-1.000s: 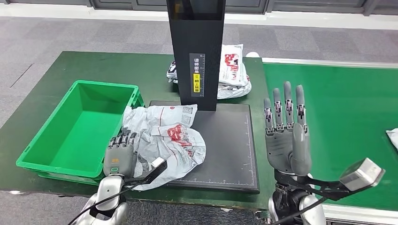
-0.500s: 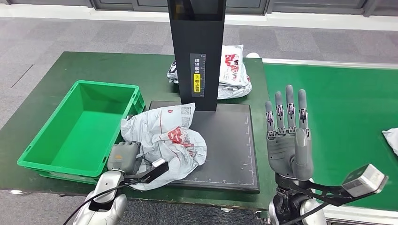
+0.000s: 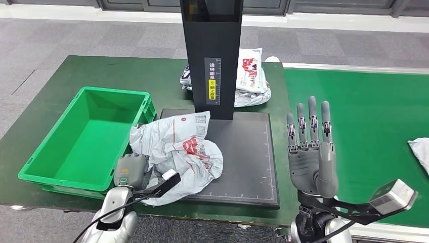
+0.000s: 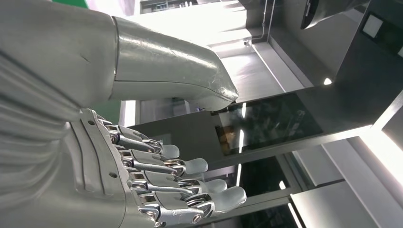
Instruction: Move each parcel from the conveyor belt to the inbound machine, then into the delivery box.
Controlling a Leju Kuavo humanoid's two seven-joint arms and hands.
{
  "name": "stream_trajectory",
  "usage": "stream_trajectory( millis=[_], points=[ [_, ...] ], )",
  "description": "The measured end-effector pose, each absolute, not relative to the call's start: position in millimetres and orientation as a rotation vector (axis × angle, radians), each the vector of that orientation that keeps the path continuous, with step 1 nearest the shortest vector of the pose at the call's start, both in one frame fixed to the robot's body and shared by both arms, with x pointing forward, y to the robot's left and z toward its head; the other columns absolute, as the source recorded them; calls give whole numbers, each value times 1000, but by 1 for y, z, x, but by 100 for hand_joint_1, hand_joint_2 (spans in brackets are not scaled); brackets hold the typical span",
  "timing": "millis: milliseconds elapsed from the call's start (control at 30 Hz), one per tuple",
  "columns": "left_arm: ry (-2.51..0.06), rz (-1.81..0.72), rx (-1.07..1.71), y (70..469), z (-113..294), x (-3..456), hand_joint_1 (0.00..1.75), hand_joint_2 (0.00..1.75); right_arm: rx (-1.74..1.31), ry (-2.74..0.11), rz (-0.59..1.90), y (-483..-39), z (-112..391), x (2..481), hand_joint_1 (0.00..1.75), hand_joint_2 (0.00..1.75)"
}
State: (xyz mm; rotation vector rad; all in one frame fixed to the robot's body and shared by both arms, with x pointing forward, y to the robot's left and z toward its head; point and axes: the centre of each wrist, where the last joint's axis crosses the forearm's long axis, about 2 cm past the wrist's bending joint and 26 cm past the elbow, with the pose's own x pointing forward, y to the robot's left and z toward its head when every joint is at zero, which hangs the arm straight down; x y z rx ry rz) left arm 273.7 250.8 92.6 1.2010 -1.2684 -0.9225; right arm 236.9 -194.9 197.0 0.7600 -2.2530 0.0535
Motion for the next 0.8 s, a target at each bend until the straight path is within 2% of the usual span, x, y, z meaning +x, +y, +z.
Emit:
stream_trajectory(
  millis=[167,367,800],
  points=[
    [-1462,-773,1346,253,109,277,175,175,748,-2248,35,-197,196,233,0,175],
    [-1746,-503,1478,260,147,280,175,175,742,-2243,9,-199,194,231,0,175],
    [-1893,-236,1571,284,200,290,175,175,724,-2242,-18,-202,187,225,0,175]
  ],
)
